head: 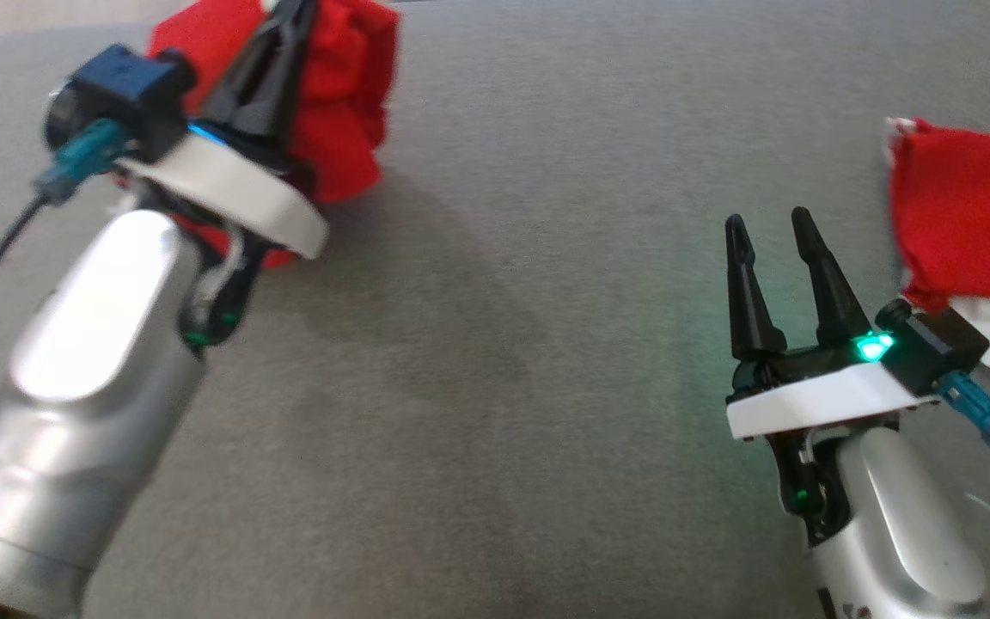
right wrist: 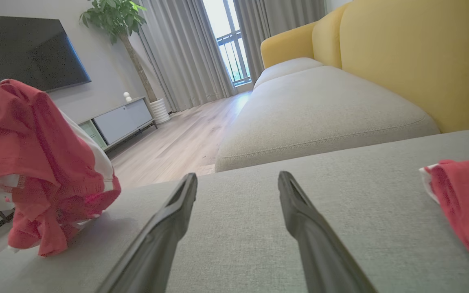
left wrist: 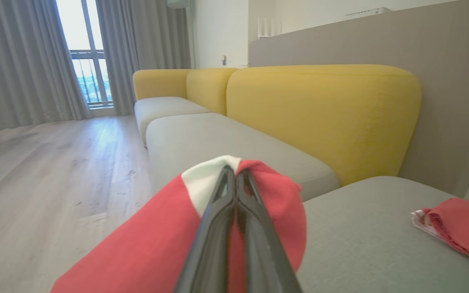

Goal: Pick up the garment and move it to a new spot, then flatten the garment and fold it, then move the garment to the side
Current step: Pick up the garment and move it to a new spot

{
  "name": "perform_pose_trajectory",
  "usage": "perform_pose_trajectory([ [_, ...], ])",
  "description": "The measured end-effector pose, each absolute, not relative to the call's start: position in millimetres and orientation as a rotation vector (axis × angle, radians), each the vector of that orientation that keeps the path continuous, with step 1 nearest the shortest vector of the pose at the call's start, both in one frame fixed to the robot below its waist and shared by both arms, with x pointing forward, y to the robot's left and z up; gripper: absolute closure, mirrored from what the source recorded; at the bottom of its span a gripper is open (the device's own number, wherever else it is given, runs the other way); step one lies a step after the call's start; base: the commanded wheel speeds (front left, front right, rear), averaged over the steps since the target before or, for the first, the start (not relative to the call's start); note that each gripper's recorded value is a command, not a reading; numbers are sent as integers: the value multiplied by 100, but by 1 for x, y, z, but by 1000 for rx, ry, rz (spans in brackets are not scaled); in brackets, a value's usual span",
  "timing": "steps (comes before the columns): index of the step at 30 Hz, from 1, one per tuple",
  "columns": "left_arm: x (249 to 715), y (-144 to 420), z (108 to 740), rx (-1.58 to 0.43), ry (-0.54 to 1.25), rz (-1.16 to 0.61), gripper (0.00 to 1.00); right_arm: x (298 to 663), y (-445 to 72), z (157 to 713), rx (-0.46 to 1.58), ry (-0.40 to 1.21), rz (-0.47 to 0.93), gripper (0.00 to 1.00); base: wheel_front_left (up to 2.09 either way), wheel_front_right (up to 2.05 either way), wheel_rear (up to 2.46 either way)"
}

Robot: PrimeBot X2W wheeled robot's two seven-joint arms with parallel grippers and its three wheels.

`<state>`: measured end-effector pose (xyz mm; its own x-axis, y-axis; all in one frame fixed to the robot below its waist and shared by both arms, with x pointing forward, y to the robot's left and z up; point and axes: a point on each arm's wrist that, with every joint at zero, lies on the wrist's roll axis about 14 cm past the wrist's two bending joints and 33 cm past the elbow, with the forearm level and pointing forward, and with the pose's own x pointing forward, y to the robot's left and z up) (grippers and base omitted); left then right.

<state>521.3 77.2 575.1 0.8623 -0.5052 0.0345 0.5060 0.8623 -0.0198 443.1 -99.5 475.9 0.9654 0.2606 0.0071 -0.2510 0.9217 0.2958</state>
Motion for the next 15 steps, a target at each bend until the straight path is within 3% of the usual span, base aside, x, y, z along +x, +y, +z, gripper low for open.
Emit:
perform_pose_trajectory([
  [11,510,-63,578,-96,-25,-813,100,438,-141,478,315,13,152,0,0,0,0],
  [12,512,-72,577,-77,-30,-822,15,437,-145,477,316,15,143,0,0,0,0],
  [13,513,-81,575,-49,-34,-837,0,437,-147,477,316,15,135,0,0,0,0],
  [15,516,-92,574,-21,-44,-855,0,435,-153,475,315,21,120,0,0,0,0],
])
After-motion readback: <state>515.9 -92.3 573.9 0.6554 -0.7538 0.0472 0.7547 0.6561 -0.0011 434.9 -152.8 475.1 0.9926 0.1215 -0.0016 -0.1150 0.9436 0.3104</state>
